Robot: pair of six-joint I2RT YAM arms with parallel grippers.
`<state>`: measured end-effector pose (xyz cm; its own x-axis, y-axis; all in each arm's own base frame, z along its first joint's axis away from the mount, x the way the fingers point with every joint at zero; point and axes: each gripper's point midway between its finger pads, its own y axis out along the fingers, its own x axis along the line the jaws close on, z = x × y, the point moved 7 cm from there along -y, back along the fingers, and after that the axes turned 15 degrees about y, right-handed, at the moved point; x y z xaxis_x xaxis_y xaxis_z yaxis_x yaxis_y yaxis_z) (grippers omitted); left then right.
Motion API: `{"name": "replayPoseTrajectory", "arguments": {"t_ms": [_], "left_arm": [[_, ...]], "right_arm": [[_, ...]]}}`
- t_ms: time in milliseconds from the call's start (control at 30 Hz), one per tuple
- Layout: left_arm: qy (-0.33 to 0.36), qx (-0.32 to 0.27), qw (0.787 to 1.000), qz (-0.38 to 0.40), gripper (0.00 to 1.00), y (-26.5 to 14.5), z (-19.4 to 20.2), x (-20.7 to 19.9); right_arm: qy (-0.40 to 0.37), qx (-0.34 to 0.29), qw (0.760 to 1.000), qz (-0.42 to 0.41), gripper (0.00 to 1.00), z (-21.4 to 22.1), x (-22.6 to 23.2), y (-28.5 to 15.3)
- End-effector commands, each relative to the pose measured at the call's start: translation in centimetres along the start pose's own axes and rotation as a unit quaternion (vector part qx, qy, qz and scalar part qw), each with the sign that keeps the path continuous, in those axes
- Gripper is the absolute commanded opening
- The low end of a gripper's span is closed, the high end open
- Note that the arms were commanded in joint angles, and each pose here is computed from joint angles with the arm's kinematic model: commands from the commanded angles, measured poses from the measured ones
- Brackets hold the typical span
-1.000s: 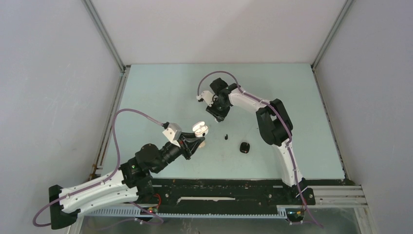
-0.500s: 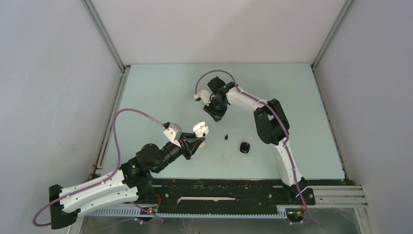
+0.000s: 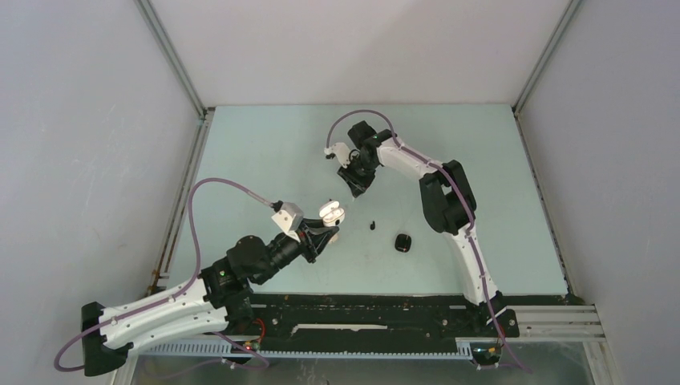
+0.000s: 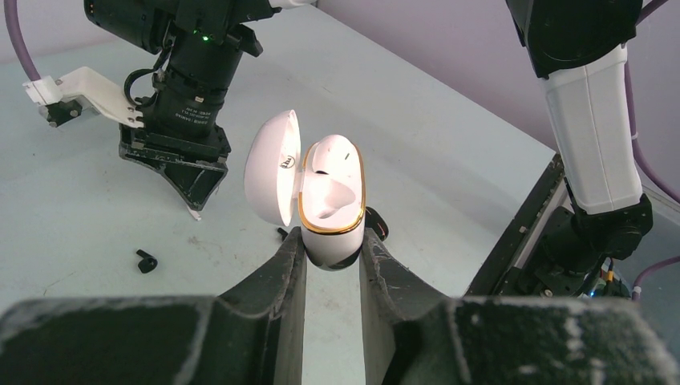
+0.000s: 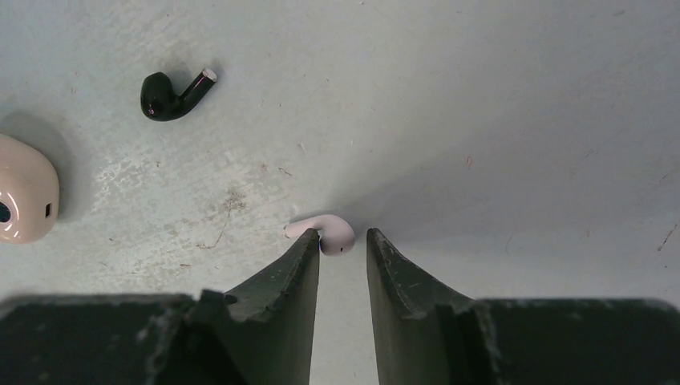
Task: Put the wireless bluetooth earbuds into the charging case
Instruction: Pick up the left earbud from the center of the board, then insert the left earbud into the left side groove of the charging case.
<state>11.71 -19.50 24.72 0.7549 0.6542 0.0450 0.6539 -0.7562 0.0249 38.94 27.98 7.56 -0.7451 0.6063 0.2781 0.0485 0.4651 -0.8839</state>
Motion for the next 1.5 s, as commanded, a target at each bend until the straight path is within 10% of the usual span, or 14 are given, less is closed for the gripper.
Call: {"name": "replayPoseTrajectory", "arguments": {"t_ms": [0,400,1167,1467], "left_arm": [[-0.008,-0.012,1.000,0.006,0.00,0.2,-0.5,-0.2],[-0.010,-0.013,1.000,0.009,0.00,0.1,-0.3,-0.2],[0.016,-0.014,1.000,0.002,0.00,4.1,1.5,-0.8],[0.006,-0.018,1.000,0.005,0.00,4.3,2.4,-1.1]], "right_arm": [[0.019,0.033,0.999,-0.015,0.30,1.3,-0.1,1.5],[0.040,0.036,0.998,-0.014,0.13,2.7,0.9,0.8],[-0.071,-0.233,0.970,0.024,0.00,4.8,10.5,-22.3],[-0.119,-0.251,0.959,0.053,0.00,7.8,9.9,-27.2]]}}
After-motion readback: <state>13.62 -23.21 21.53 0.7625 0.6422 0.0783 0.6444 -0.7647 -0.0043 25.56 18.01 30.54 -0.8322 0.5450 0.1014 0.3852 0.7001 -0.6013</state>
